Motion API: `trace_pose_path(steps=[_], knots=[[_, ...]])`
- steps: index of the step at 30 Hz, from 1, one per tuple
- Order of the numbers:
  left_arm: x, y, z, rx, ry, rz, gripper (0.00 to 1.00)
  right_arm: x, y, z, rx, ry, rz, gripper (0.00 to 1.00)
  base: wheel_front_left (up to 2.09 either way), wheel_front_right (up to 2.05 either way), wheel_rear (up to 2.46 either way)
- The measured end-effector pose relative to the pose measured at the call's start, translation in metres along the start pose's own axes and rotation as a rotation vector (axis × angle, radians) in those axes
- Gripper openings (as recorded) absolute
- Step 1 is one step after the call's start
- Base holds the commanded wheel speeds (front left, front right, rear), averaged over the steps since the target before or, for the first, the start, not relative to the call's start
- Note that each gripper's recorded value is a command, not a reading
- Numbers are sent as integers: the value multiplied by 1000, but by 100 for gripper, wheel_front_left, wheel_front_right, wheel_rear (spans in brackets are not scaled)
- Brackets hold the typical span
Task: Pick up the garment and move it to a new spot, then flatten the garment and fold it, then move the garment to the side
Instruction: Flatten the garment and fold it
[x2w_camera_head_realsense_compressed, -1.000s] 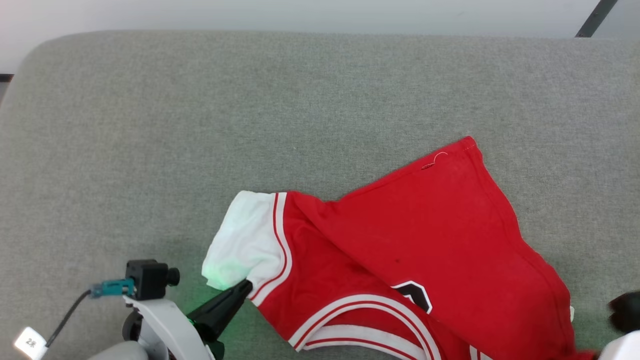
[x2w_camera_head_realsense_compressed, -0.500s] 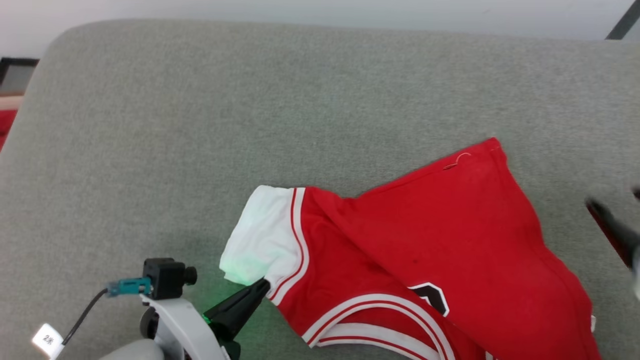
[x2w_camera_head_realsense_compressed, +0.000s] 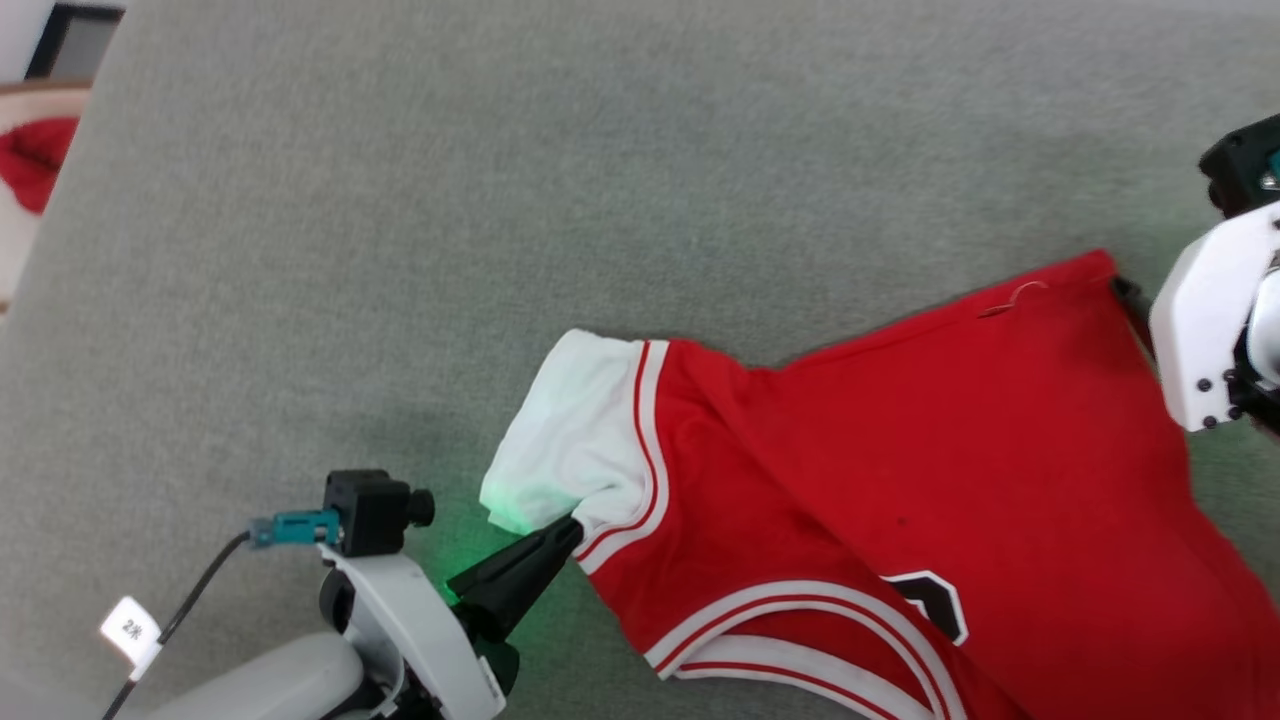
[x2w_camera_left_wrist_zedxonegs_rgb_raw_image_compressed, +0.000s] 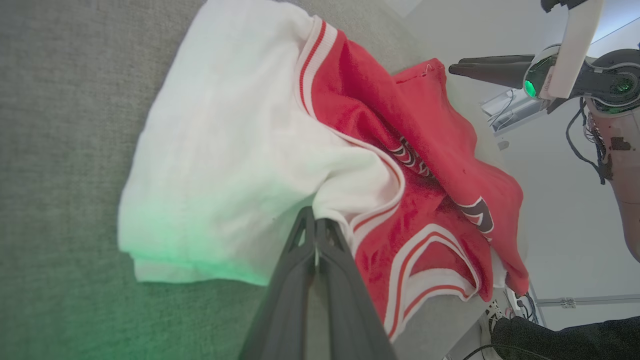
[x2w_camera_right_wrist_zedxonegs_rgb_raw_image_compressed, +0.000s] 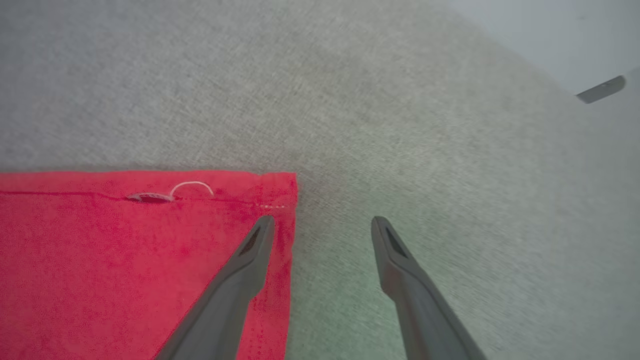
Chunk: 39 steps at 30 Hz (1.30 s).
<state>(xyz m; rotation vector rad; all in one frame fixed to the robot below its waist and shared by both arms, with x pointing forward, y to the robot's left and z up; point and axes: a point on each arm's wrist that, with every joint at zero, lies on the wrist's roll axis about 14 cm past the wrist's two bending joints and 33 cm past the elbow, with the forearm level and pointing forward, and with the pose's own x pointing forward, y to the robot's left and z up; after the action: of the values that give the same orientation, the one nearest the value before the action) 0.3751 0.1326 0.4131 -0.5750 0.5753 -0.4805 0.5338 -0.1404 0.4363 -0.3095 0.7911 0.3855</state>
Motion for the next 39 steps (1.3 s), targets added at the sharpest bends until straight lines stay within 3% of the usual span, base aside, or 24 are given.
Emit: trace_pose_path(steps=[9, 10, 11, 13, 19, 24, 31, 39], knots=[[4, 14, -3, -16, 11, 36, 0, 41, 25, -25, -33, 140, 95, 100, 0, 0, 0], [4, 15, -3, -17, 11, 38, 0, 42, 26, -25, -31, 142, 100, 93, 0, 0, 0], [4, 15, -3, -18, 10, 39, 0, 43, 26, -26, -28, 145, 104, 36, 0, 0, 0], [4, 15, -2, -16, 9, 38, 0, 43, 28, -25, -23, 144, 113, 0, 0, 0, 0], [3, 17, 8, 0, -19, 49, 0, 41, 36, -14, 26, 64, 140, 0, 0, 0, 0], [2, 17, 32, 35, -88, 52, 0, 31, 21, 9, 107, -78, 102, 0, 0, 0, 0], [11, -2, 105, 126, -239, -8, 0, -6, -44, 63, 250, -361, -68, 0, 0, 0, 0], [31, -37, 225, 288, -417, -85, 0, -76, -130, 128, 347, -679, -302, 0, 0, 0, 0]])
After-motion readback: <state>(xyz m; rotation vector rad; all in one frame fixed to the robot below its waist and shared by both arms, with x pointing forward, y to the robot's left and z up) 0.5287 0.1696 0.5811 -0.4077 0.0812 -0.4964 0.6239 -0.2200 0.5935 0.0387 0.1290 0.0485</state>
